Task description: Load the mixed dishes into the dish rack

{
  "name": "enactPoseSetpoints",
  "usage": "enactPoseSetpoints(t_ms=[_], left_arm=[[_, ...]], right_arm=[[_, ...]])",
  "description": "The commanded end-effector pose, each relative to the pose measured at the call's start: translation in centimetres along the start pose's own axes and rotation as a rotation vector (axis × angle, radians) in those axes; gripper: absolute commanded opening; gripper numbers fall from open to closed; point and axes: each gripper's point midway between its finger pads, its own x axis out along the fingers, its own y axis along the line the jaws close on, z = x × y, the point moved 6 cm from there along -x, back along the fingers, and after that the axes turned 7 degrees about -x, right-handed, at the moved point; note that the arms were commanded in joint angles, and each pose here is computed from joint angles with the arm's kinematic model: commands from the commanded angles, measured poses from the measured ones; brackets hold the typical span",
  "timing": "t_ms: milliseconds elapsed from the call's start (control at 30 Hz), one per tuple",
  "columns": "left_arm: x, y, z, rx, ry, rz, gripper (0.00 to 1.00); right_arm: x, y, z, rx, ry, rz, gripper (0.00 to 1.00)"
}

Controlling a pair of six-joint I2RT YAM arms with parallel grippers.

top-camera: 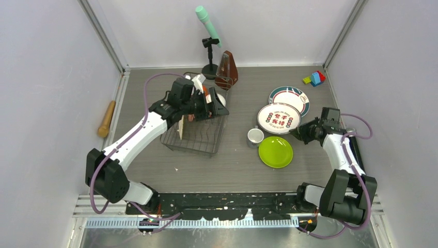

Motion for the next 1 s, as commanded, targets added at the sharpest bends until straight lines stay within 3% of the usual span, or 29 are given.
enactPoseSetpoints(t_ms=[0, 200, 267, 367, 567, 833, 967], left_arm=[[-0.8, -2.3, 1.2, 0.041, -0.060, -0.079, 0.85], [-1.0, -1.7, 0.9, 0.047, -0.064, -0.053, 0.85], [-1.0, -1.5, 0.8, 0.048, -0.064, -0.049, 0.85], [-1.0, -1.4, 0.7, 0.050, -0.063, -0.041, 0.85], [-1.2, -1.2, 0.6, 0.061, -0.062, -0.029, 0.85], [-1.2, -0.7, 0.5, 0.067, -0.064, -0.010, 0.86], [-1.4, -0.8, 0.5, 0.075, -0.069, -0.007, 0.86]], right_arm=[[1.3, -1.4, 0.3, -0.047, -0.029, -0.047, 0.04], [3.3, -2.6, 0.9, -0.072, -0.044, -0.093, 0.06], [3.6, -2.7, 1.1, -0.083, -0.056, -0.087, 0.10], [4.1, -2.8, 1.4, -0.095, -0.085, -0.077, 0.24], [5.4, -4.1, 0.9, -0.081, -0.105, -0.051, 0.29], [6.3, -3.9, 1.0, -0.111, -0.164, 0.061, 0.73], [6.6, -3.5, 1.3, -0.151, -0.205, 0.127, 0.75]])
